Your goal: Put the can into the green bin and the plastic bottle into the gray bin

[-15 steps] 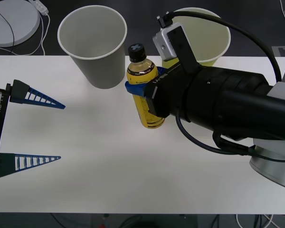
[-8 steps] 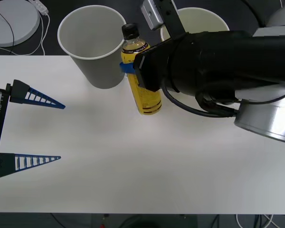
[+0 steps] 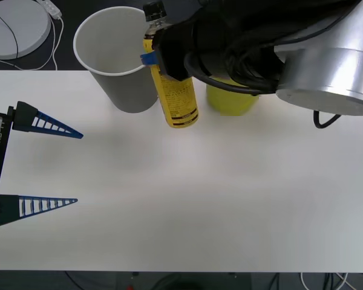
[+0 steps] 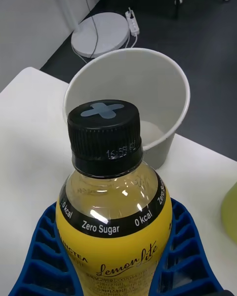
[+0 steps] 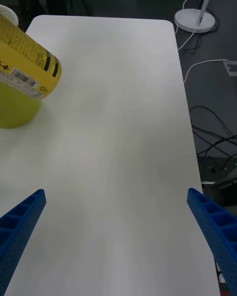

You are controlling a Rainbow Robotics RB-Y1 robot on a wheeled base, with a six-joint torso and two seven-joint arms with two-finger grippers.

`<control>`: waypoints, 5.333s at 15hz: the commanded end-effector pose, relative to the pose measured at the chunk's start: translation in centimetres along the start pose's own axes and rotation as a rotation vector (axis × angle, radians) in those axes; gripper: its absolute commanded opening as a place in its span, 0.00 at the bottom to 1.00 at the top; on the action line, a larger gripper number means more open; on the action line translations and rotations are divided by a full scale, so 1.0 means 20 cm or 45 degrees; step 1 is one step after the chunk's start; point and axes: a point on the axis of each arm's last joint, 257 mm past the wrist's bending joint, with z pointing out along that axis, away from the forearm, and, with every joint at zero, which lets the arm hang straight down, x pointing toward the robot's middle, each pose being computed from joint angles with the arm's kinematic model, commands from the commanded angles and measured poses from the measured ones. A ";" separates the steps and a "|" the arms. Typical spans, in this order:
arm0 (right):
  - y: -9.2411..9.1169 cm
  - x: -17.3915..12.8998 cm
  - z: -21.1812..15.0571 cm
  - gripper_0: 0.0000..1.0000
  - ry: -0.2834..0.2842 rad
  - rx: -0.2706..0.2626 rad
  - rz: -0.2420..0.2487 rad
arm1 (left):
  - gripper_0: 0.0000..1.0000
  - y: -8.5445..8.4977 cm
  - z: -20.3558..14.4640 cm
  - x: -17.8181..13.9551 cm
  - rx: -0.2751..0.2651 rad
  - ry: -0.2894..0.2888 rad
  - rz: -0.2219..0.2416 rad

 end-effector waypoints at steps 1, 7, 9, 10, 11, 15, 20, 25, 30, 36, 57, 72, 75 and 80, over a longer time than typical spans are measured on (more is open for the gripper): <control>-0.01 -0.06 0.01 0.00 0.025 0.009 0.023 | 1.00 0.00 0.00 0.00 0.000 0.000 0.000; -0.02 -0.21 0.05 0.00 0.083 0.039 0.069 | 1.00 0.00 0.00 0.00 0.000 0.000 0.000; -0.01 -0.23 0.10 0.00 0.098 0.064 0.078 | 1.00 0.00 0.00 0.00 0.000 0.000 0.000; 0.00 -0.25 0.12 0.00 0.104 0.072 0.089 | 1.00 0.00 0.00 0.00 0.000 0.000 0.000; 0.00 -0.26 0.15 0.00 0.112 0.083 0.101 | 1.00 0.00 0.00 0.00 0.000 0.000 0.000; -0.01 -0.36 0.22 0.00 0.126 0.136 0.147 | 1.00 0.00 0.00 0.00 0.000 0.000 0.000; -0.05 -0.48 0.25 0.00 0.159 0.193 0.222 | 1.00 0.00 0.00 0.00 0.000 0.000 0.000; -0.07 -0.59 0.31 0.00 0.130 0.243 0.246 | 1.00 0.00 0.00 0.00 0.000 0.000 0.000; -0.05 -0.65 0.41 0.00 0.100 0.274 0.254 | 1.00 0.00 0.00 0.00 0.000 0.000 0.000; -0.03 -0.73 0.48 0.00 0.062 0.294 0.281 | 1.00 0.00 0.00 0.00 0.000 0.000 0.000; 0.01 -0.73 0.57 1.00 0.067 0.339 0.311 | 1.00 0.00 0.00 0.00 0.000 0.000 0.000; 0.06 -0.66 0.49 1.00 0.075 0.301 0.248 | 1.00 0.00 0.00 0.00 0.000 0.000 0.000; 0.05 -0.61 0.45 1.00 0.069 0.274 0.227 | 1.00 0.00 0.00 0.00 0.000 0.000 0.000; 0.05 -0.48 0.35 1.00 0.049 0.201 0.179 | 1.00 0.00 0.00 0.00 0.000 0.000 0.000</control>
